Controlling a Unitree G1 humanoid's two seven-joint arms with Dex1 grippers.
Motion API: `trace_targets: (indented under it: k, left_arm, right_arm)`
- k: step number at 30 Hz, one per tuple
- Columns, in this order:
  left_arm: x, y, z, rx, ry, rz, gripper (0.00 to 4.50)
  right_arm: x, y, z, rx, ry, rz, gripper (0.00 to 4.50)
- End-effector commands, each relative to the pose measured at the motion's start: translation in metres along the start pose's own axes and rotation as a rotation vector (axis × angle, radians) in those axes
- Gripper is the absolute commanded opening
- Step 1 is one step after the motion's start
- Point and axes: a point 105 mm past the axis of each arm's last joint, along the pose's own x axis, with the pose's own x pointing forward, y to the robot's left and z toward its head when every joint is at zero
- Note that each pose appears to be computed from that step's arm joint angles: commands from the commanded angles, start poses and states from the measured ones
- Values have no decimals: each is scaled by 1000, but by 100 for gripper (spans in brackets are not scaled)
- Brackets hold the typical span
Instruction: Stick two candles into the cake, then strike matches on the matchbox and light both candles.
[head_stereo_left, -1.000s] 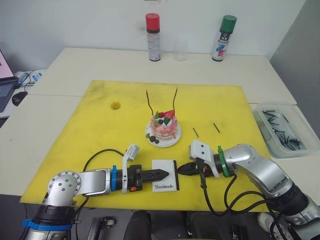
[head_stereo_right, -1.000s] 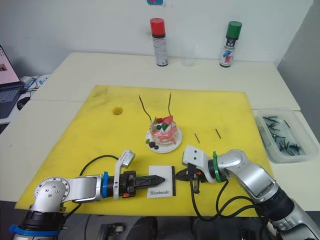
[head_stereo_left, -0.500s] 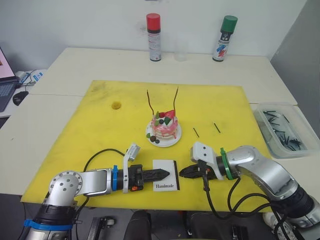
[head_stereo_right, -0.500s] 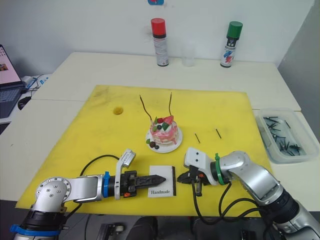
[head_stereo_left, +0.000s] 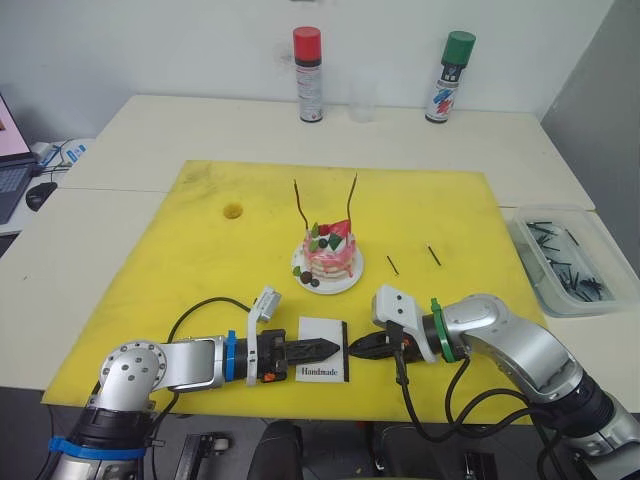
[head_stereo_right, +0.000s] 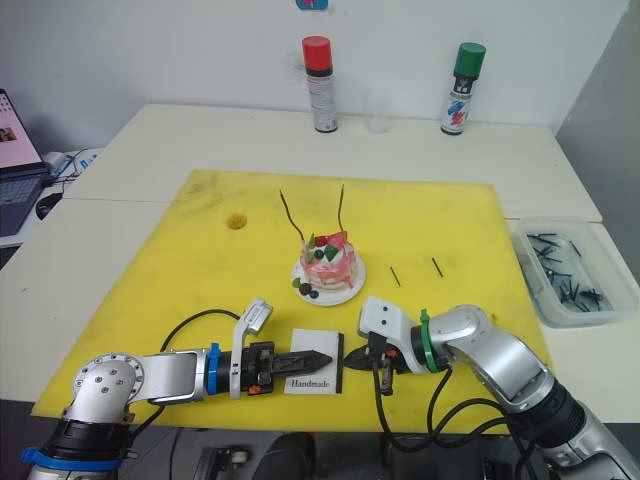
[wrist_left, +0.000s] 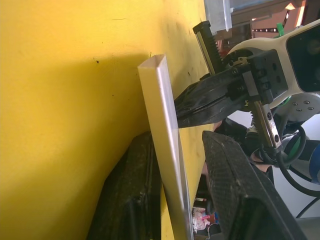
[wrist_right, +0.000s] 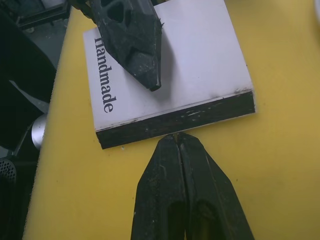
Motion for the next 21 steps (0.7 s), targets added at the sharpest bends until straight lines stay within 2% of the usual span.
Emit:
trace_targets:
  k: [1,8,11,14,15,21]
  left_arm:
    - [4,0,-9,0,50,-1,161]
    - [6,5,-15,5,63,23,161]
    - [6,7,-15,18,63,37,105]
    - [6,12,-16,24,58,59,17]
    - [6,13,-16,26,58,62,5]
    - [2,6,-16,40,46,25,5]
  right_arm:
    - [-1,1,7,-30,-15,1,0]
    - [0,0,8,-30,-19,-3,0]
    - [0,0,9,-31,-19,-3,0]
    - [-2,0,9,-32,-20,-9,0]
    - [-3,-1,10,-35,-22,-17,0]
    - [-20,-10,25,-90,-65,-99,0]
